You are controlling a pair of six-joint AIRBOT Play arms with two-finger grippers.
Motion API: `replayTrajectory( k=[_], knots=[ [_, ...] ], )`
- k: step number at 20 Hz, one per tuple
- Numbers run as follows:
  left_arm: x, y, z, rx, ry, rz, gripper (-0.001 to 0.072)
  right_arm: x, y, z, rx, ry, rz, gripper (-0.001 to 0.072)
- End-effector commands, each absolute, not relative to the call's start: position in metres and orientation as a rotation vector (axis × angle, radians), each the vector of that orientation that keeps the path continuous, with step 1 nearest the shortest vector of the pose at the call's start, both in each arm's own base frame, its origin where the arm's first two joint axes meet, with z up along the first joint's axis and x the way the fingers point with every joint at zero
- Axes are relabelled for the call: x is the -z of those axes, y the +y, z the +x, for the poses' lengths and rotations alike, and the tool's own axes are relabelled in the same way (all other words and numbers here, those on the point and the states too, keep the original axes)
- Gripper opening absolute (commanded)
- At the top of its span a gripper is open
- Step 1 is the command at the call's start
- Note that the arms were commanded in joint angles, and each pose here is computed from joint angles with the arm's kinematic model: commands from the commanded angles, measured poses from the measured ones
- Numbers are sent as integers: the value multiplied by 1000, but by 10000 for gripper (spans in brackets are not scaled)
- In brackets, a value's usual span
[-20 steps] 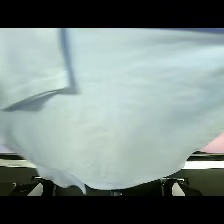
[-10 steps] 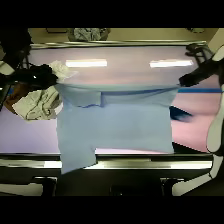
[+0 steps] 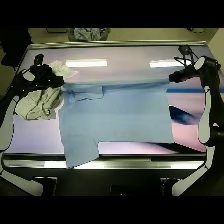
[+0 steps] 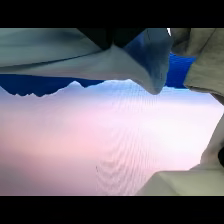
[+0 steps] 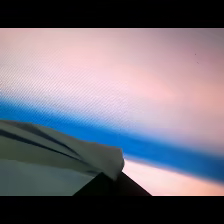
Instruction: Fold the shirts.
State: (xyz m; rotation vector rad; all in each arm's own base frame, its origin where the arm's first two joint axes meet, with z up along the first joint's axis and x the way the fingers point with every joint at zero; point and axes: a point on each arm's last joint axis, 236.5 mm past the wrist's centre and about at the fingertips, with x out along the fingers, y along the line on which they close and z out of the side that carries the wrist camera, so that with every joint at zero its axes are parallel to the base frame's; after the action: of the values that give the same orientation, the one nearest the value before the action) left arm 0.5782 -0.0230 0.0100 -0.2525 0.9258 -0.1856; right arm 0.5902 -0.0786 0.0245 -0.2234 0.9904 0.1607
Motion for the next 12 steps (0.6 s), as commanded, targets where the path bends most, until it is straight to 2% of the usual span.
replayTrajectory(
  k=[1,6,9,12],
  knots=[
    [-13,-23,543,227,1064,-224,27,-16,-77,538,-243,1199,-290,41],
    [41,-35,446,307,1485,-229,27,36,-59,463,-384,1535,-204,41],
    [64,-39,415,307,1600,-264,27,49,-54,450,-421,1607,-176,41],
    [75,-40,403,295,1646,-287,26,54,-45,443,-462,1642,-140,40]
  ],
)
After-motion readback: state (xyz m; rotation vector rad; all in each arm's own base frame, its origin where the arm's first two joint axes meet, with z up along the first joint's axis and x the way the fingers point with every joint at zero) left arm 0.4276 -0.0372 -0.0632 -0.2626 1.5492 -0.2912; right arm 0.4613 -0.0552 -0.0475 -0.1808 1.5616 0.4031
